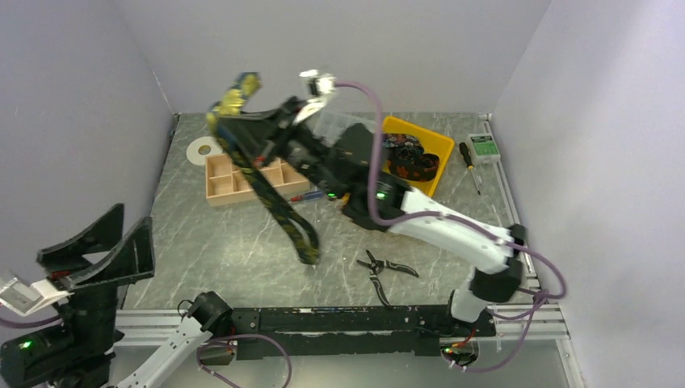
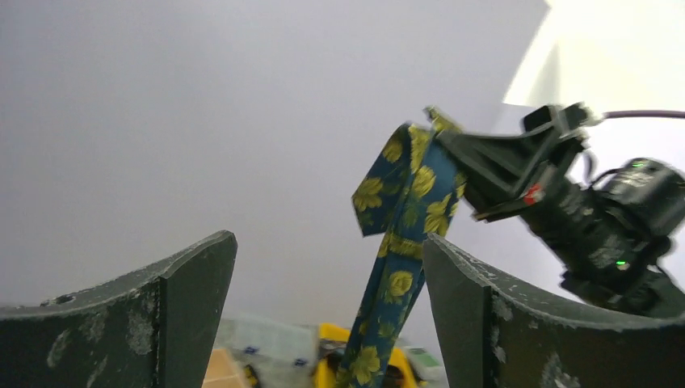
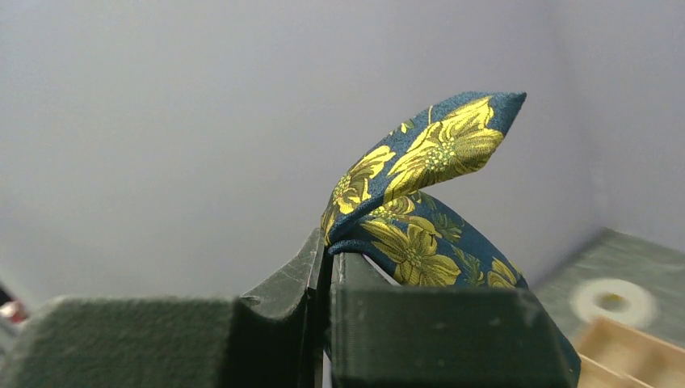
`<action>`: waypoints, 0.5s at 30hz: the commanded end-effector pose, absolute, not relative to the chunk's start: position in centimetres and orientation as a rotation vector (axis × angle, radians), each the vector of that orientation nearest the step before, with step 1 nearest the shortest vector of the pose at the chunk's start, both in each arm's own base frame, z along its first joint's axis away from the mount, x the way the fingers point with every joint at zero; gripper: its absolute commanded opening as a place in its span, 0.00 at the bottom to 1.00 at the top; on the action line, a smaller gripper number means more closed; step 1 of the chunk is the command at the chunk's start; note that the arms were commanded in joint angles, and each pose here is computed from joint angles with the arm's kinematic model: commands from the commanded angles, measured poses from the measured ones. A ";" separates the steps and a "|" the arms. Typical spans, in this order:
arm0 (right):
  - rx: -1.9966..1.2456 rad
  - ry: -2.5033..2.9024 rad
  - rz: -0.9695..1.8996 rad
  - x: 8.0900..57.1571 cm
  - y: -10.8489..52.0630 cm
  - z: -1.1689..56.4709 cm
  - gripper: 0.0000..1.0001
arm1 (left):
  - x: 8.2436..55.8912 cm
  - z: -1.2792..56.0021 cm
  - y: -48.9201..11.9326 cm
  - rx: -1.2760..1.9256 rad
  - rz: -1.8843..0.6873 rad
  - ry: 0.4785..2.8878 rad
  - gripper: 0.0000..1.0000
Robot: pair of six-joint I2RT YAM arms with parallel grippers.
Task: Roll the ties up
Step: Flatten out the tie at the center of the board.
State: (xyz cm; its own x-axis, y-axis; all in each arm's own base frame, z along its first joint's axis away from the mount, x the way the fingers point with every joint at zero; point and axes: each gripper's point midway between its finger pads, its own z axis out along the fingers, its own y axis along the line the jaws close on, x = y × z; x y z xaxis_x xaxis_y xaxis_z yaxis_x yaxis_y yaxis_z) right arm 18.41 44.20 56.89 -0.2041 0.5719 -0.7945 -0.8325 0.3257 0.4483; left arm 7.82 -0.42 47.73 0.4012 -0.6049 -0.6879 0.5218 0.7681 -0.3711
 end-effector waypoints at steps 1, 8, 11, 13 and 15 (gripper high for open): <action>-0.264 1.023 1.643 13.8 46.9 64.8 0.00 | 10.8 43.4 3.6 -0.253 -0.396 1.123 0.90; 0.057 1.219 1.375 20.5 43.8 54.9 0.00 | 11.6 42.3 3.7 -0.285 -0.373 1.141 0.90; 0.178 1.357 1.128 23.7 37.7 46.1 0.00 | 12.4 41.1 3.1 -0.284 -0.364 1.180 0.91; 0.260 1.443 0.971 24.6 32.9 40.0 0.00 | 13.1 40.3 2.3 -0.278 -0.373 1.202 0.91; 0.357 1.528 0.821 24.5 27.9 33.9 0.00 | 14.0 39.3 1.5 -0.283 -0.383 1.227 0.91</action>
State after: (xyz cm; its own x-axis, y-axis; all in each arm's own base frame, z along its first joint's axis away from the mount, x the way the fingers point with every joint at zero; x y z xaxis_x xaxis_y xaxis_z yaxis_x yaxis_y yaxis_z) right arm 22.97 38.06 38.19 -0.2765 0.5508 -0.7875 -0.5292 0.5967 0.6032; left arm 12.08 2.74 41.25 0.3446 -0.4447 -0.8267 0.1686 0.8957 -0.4115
